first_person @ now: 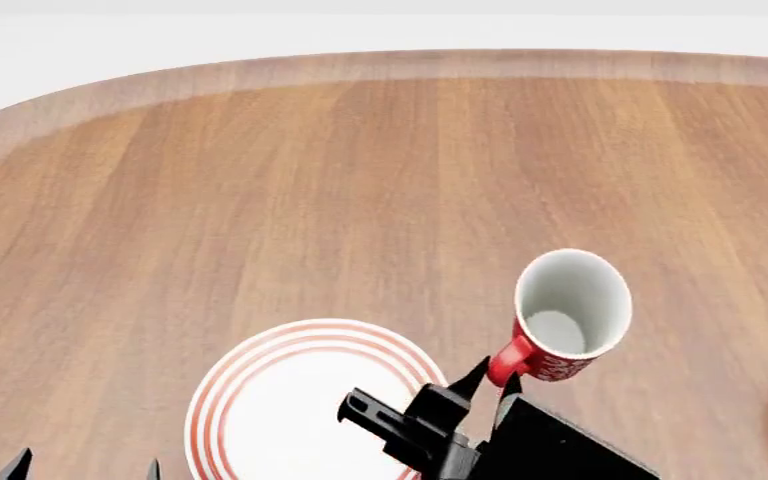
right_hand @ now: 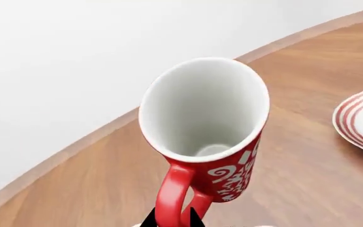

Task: Put the red mug on the left plate.

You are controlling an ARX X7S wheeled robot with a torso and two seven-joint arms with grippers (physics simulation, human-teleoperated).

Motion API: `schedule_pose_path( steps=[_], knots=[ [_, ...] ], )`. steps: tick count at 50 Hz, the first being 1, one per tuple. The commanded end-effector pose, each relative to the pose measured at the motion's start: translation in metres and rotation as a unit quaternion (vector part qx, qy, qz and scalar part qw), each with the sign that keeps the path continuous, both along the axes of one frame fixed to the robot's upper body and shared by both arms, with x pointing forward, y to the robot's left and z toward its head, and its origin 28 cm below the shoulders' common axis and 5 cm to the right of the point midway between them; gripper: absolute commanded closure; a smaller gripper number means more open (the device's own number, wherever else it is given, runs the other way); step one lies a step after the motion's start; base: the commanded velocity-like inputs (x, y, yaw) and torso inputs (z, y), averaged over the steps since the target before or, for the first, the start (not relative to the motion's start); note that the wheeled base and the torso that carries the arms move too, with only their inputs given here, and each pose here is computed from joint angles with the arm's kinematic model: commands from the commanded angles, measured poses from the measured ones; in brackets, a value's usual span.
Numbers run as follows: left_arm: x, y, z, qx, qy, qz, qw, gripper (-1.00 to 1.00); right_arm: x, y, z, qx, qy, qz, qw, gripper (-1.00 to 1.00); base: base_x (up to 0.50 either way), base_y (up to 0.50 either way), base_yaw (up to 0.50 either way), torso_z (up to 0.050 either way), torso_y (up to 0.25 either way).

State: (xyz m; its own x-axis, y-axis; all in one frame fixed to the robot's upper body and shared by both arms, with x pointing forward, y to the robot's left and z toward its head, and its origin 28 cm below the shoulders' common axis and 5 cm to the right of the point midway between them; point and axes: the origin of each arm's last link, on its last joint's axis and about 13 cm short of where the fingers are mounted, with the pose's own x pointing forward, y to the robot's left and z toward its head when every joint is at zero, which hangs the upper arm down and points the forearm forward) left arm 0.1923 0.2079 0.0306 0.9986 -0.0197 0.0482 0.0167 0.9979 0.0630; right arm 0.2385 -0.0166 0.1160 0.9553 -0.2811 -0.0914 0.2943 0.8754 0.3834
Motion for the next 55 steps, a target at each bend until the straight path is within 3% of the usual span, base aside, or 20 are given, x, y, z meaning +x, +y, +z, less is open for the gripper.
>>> schedule_pose_path(
  steps=[1, 10, 21, 42, 51, 55],
  knots=[
    [0.0, 0.0, 0.001, 0.0, -0.002, 0.001, 1.0, -1.0, -0.01, 0.014, -0.009, -0.018, -0.038, 0.145, 0.988, 1.0, 0.0, 0.0, 0.0, 0.0, 0.0],
    [0.001, 0.0, 0.0, 0.001, 0.0, 0.0, 1.0, -1.0, 0.006, 0.01, -0.028, -0.037, 0.009, 0.236, 0.971, 1.0, 0.0, 0.0, 0.0, 0.0, 0.0],
    [0.0, 0.0, 0.0, 0.0, -0.001, 0.001, 1.0, -1.0, 0.018, 0.005, -0.037, -0.057, 0.015, 0.264, 0.963, 1.0, 0.0, 0.0, 0.0, 0.0, 0.0],
    [0.0, 0.0, 0.0, 0.0, -0.001, 0.001, 1.0, -1.0, 0.031, 0.01, -0.061, -0.032, 0.038, 0.321, 0.946, 1.0, 0.0, 0.0, 0.0, 0.0, 0.0],
    [0.0, 0.001, 0.001, -0.001, -0.002, 0.002, 1.0, -1.0, 0.035, 0.014, -0.074, -0.035, 0.068, 0.318, 0.945, 1.0, 0.0, 0.0, 0.0, 0.0, 0.0],
    [-0.001, 0.001, 0.001, -0.001, -0.002, 0.002, 1.0, -1.0, 0.026, 0.014, -0.059, -0.03, 0.037, 0.327, 0.944, 1.0, 0.0, 0.0, 0.0, 0.0, 0.0]
  ],
)
